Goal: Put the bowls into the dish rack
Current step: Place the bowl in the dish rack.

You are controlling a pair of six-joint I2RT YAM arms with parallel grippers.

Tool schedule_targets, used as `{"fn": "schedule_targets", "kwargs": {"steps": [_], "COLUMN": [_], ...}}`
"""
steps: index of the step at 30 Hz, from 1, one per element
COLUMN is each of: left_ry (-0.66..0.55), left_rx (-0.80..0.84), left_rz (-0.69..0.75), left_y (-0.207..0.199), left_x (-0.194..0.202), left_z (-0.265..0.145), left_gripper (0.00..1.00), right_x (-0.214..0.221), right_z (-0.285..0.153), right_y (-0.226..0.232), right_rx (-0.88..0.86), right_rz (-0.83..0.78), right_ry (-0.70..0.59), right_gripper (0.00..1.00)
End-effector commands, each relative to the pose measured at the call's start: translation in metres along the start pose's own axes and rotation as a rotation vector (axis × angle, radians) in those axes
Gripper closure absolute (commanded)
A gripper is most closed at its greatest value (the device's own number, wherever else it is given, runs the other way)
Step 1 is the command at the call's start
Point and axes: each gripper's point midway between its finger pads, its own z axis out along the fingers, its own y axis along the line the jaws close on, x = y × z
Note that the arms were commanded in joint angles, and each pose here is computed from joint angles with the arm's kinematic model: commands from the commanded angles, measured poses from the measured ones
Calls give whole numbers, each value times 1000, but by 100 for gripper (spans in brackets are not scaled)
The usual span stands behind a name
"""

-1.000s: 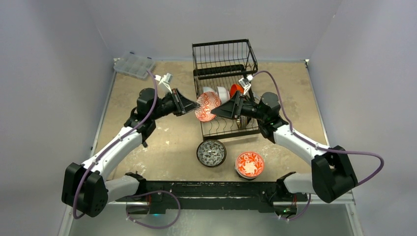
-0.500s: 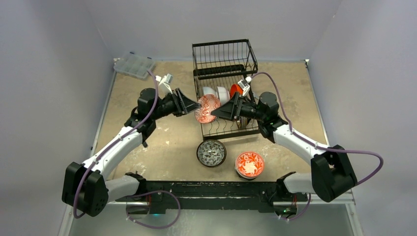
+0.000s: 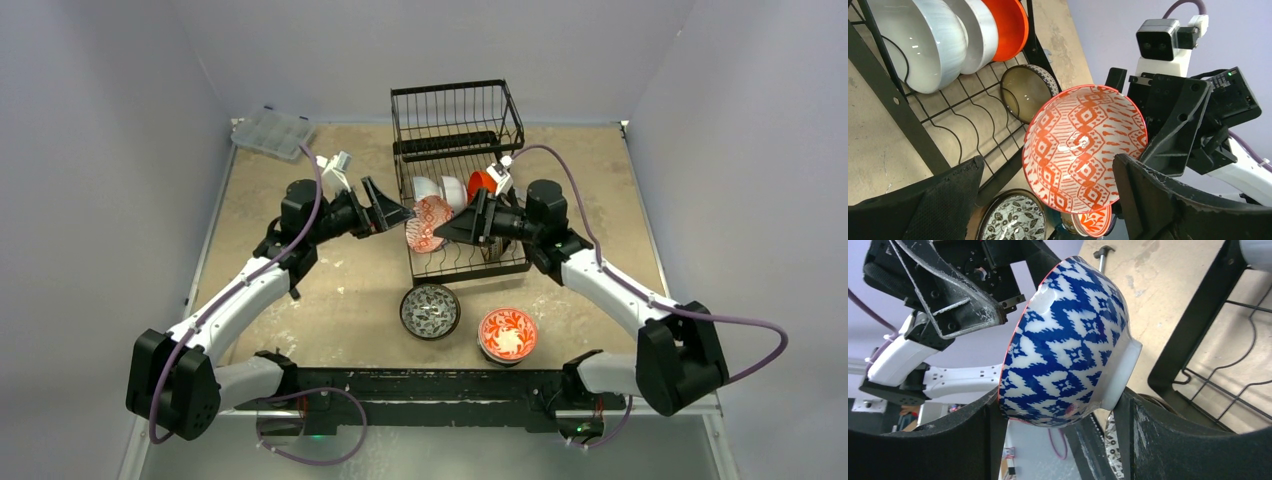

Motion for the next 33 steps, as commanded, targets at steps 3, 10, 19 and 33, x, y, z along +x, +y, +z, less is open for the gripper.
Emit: {"fn": "schedule_targets", "kwargs": {"steps": [3, 10, 19, 33], "left_ry": [-30, 12, 70, 103], "left_rx": [-42, -166, -322, -562], "left_rz": [51, 119, 254, 420], "left_y": [5, 33, 70, 132], "left_x": [-10, -10, -12, -11], "left_z": [-5, -9, -9, -24], "left_gripper": [1, 1, 1, 1], "right_x": [-28, -48, -62, -61], "right_z": [-8, -24, -38, -48], "right_y": [18, -6, -35, -57], "right_rx": [67, 331, 534, 712], "right_rz": [-190, -303, -380, -420], "right_ry": [-52, -69, -47, 36], "right_gripper": [100, 100, 100, 100]}}
